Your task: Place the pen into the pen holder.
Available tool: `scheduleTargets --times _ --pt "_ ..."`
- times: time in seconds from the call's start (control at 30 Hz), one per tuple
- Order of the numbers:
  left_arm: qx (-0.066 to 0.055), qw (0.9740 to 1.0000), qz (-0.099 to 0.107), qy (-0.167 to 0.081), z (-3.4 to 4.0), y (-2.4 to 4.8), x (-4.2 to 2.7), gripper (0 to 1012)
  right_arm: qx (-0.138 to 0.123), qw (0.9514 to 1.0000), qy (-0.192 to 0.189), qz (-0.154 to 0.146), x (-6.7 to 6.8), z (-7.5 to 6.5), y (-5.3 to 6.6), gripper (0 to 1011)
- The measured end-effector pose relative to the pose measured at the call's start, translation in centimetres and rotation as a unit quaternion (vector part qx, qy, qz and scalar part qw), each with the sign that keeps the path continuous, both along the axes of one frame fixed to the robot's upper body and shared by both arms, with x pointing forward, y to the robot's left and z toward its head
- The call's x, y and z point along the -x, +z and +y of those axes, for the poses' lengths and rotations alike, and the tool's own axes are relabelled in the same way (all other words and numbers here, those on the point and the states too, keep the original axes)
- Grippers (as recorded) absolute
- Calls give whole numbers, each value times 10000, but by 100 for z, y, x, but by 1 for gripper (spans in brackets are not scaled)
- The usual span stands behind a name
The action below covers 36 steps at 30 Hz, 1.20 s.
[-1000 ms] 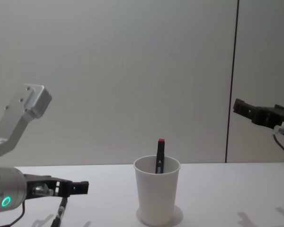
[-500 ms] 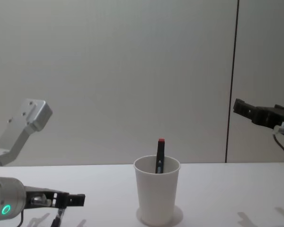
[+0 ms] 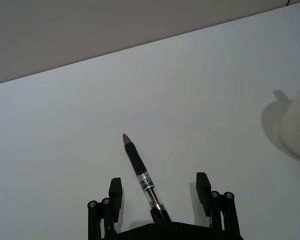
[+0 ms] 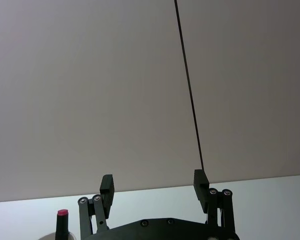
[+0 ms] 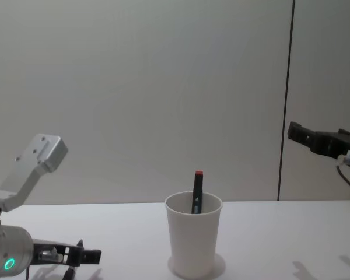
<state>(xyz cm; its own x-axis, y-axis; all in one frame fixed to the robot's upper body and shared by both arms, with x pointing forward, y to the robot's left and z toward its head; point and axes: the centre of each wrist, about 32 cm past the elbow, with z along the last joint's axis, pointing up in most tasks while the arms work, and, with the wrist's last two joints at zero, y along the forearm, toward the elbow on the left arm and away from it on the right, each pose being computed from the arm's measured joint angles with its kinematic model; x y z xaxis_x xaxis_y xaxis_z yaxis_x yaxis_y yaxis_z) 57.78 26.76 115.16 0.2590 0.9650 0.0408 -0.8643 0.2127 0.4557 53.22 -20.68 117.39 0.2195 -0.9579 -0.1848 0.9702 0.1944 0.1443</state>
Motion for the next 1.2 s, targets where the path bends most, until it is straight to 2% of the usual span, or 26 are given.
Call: scheduleTargets --times 0.3,0.33,0.37,0.4,0.83,0.93,1.2 --pt "-38 9999 113 38 15 -54 -24 734 0 10000 0 0 0 0 0 1001" --pt "-37 9999 131 47 18 -68 -24 674 0 10000 0 0 0 0 0 1001" --pt "-34 9999 137 52 20 -74 -23 674 0 10000 0 0 0 0 0 1001" --pt "-29 9999 149 65 24 -85 -22 617 0 10000 0 0 0 0 0 1001" --pt "1 9997 197 165 55 -162 -10 214 0 10000 0 0 0 0 0 1001" --pt "1 9996 202 176 59 -171 -7 161 0 10000 0 0 0 0 0 1001" --pt "-27 9996 197 176 60 -186 0 144 0 10000 0 0 0 0 0 1001"
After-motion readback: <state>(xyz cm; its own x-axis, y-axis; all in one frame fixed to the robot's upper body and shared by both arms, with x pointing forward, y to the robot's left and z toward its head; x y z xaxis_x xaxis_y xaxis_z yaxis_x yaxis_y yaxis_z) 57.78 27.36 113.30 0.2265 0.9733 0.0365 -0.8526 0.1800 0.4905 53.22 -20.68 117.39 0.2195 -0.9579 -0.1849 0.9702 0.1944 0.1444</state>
